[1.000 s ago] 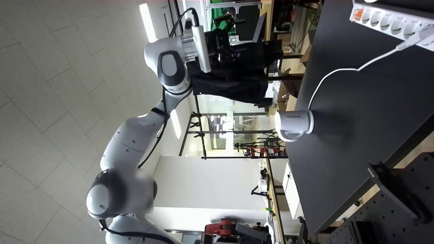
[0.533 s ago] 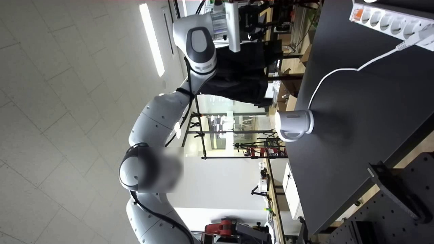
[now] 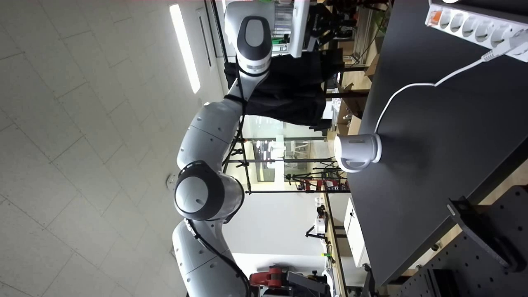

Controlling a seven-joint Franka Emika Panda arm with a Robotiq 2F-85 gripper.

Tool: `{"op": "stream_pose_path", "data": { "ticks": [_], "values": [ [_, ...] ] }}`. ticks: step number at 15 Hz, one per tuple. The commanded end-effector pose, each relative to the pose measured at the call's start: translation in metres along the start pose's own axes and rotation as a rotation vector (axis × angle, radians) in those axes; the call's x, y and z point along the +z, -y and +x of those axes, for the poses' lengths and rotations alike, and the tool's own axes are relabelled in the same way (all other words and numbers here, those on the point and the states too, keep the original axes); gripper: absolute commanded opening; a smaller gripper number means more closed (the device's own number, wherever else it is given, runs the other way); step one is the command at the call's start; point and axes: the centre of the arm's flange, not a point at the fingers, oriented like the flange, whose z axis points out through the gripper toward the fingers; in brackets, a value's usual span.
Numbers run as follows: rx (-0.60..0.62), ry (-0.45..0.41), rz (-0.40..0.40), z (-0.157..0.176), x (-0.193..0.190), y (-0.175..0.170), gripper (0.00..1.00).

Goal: Turn on the extension cord then switch the kettle on and off

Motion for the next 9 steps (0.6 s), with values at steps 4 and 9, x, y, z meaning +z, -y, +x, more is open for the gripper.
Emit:
{"op": "stream_pose_path", "data": {
  "ticks": [4, 9],
  "values": [
    [-0.005, 0.003, 0.002, -0.0001, 0.0045, -0.0005, 0.01],
    [-0.006, 0.003, 0.002, 0.0003, 0.0046, 0.0002, 0.01]
  ]
}}
